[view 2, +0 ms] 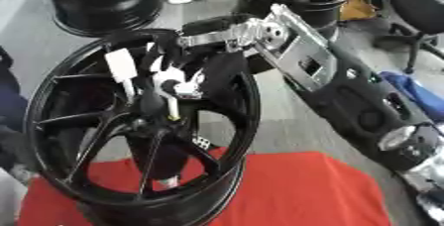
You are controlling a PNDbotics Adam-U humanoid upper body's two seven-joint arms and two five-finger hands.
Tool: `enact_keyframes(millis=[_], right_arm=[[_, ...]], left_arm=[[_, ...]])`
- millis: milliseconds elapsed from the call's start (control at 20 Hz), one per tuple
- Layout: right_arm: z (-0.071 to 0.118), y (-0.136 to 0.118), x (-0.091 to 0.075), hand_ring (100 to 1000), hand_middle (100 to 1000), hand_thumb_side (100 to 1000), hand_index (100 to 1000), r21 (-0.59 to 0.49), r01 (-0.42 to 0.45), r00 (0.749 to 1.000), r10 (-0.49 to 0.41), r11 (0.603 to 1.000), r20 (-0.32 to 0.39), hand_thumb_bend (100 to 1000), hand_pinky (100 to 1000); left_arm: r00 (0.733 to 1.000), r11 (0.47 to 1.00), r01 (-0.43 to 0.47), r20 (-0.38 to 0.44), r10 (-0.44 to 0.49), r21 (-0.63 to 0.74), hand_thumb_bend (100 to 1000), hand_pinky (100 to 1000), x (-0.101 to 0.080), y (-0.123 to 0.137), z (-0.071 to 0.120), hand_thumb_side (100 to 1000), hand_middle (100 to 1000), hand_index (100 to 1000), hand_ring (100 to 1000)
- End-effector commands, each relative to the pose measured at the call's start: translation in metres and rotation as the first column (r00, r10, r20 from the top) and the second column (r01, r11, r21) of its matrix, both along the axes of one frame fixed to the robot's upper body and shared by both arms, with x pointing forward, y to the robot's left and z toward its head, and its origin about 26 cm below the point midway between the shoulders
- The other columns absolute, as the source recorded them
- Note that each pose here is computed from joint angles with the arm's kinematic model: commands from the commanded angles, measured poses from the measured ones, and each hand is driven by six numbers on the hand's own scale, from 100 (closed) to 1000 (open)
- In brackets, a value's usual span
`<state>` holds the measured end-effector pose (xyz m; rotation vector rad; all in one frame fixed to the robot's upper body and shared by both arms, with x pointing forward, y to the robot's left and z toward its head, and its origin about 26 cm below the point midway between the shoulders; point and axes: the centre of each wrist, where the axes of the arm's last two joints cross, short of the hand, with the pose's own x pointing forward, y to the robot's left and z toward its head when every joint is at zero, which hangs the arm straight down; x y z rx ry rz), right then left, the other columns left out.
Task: Pull the pin out of the wheel hub.
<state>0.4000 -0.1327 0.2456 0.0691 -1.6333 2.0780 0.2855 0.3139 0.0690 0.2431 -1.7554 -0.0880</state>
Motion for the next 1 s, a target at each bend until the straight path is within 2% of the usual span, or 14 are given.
enact_keyframes(millis=[50,400,1000], right_arm=[[0.011,-0.004,0.005,927,943,596,939,-0.009,0.017,0.999,-0.016,1.000,0.047,100,915],[0.008,-0.006,0.012,981,958,579,944,-0.041,0.039,0.997,-0.036,0.998,0.074,107,979],[0.000,-0.006,0.022,941,919,567,939,-0.075,0.056,0.996,-0.051,0.996,0.066,115,966]], left_arm=[[1.000,1.000,-0.007,0.022,0.007,0.012,687,601,0.001,0.002,0.007,655,662,696,675],[1.000,1.000,-0.007,0.022,0.007,0.012,691,599,0.001,0.002,0.006,654,661,696,675],[1.000,1.000,-0.006,0.022,0.006,0.010,697,597,0.002,0.001,0.006,652,659,695,676]])
